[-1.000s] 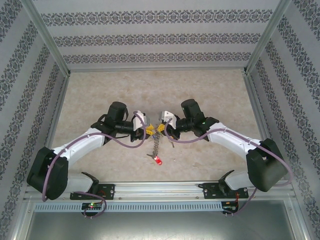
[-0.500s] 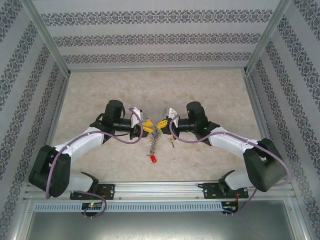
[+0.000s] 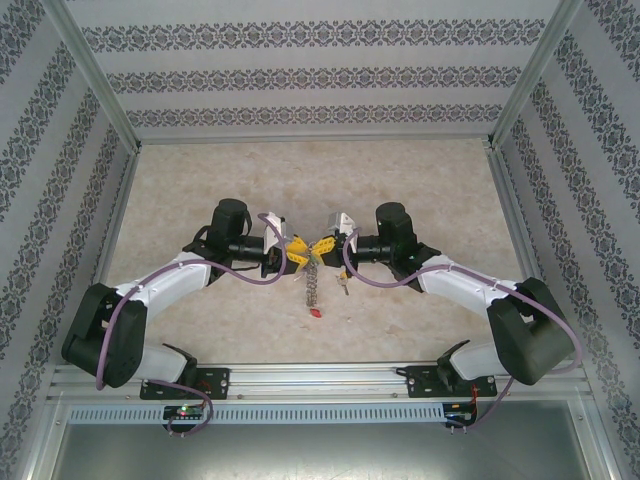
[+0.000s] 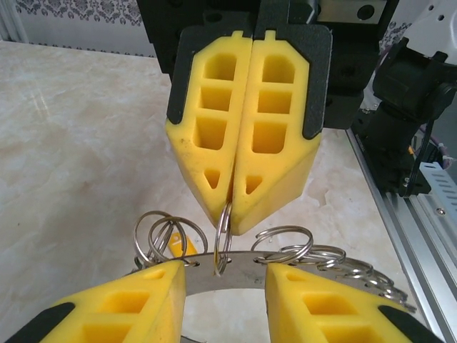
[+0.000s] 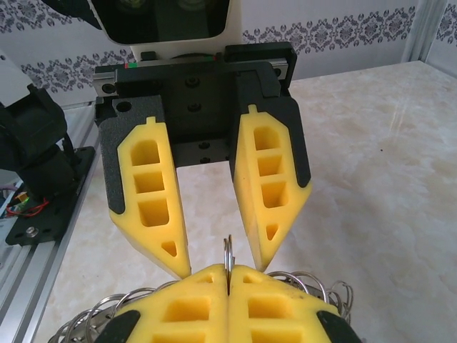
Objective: Put the keys on the keyring
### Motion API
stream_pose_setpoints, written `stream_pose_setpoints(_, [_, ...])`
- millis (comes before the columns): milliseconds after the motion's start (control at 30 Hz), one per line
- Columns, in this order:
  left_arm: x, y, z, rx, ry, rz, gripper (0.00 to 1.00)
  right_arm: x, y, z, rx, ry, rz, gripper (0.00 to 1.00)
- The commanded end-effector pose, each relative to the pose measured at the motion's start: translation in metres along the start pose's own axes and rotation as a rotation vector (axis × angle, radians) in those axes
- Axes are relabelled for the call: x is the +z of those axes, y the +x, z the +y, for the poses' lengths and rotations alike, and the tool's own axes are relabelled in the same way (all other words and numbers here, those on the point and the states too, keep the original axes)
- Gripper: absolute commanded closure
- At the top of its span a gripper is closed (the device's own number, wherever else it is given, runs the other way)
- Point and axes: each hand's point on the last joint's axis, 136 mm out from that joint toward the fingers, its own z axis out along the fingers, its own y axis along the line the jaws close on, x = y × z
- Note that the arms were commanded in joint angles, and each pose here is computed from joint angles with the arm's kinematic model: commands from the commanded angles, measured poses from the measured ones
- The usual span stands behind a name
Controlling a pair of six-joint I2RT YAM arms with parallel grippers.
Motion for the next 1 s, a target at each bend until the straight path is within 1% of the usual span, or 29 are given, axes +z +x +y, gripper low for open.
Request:
stream_pose_setpoints(0, [-0.002, -0.022, 0.001, 0.047, 0.027, -0.057, 0.66, -0.004, -0.023, 0.009, -0.064, -0.051, -0.070, 1.00])
stream_pose_setpoints(133, [-0.004, -0.025, -0.001, 0.052, 0.032, -0.061, 0.69, -0.005, -0.024, 0.009, -0.061, -0.058, -0.071, 1.00])
stream_pose_setpoints(233, [-0.005, -0.026, -0.004, 0.054, 0.035, -0.056, 0.76, -0.006, -0.025, 0.008, -0.059, -0.060, -0.074, 1.00])
stream_pose_setpoints(267, [-0.006, -0.026, -0.004, 0.053, 0.036, -0.054, 0.77, -0.007, -0.027, 0.009, -0.060, -0.063, -0.077, 1.00])
stream_pose_setpoints(333, [-0.006, -0.025, -0.005, 0.053, 0.036, -0.048, 0.83, -0.007, -0.029, 0.010, -0.060, -0.074, -0.083, 1.00])
stream_pose_setpoints(367, [-0.006, -0.024, -0.005, 0.051, 0.036, -0.047, 0.85, -0.007, -0.030, 0.010, -0.059, -0.075, -0.086, 1.00])
stream_pose_setpoints(467, [-0.006, -0.026, -0.004, 0.055, 0.033, -0.049, 0.84, -0.007, -0.031, 0.010, -0.054, -0.085, -0.089, 1.00])
stream_pose_setpoints(533, [-0.006, -0.028, -0.004, 0.058, 0.034, -0.053, 0.81, -0.006, -0.032, 0.010, -0.049, -0.092, -0.091, 1.00])
stream_pose_setpoints(600, [-0.006, -0.030, -0.003, 0.060, 0.036, -0.057, 0.80, -0.006, -0.033, 0.010, -0.048, -0.090, -0.095, 1.00])
stream_pose_setpoints(700, [-0.006, -0.032, -0.004, 0.059, 0.049, -0.061, 0.83, -0.005, -0.033, 0.009, -0.051, -0.086, -0.096, 1.00])
stream_pose_setpoints(867, [-0.004, -0.030, -0.007, 0.047, 0.074, -0.044, 0.85, -0.005, -0.039, 0.008, -0.063, -0.080, -0.107, 1.00])
stream_pose_setpoints(967, [-0.005, -0.025, -0.009, 0.042, 0.074, -0.031, 0.79, -0.006, -0.039, 0.008, -0.062, -0.077, -0.109, 1.00])
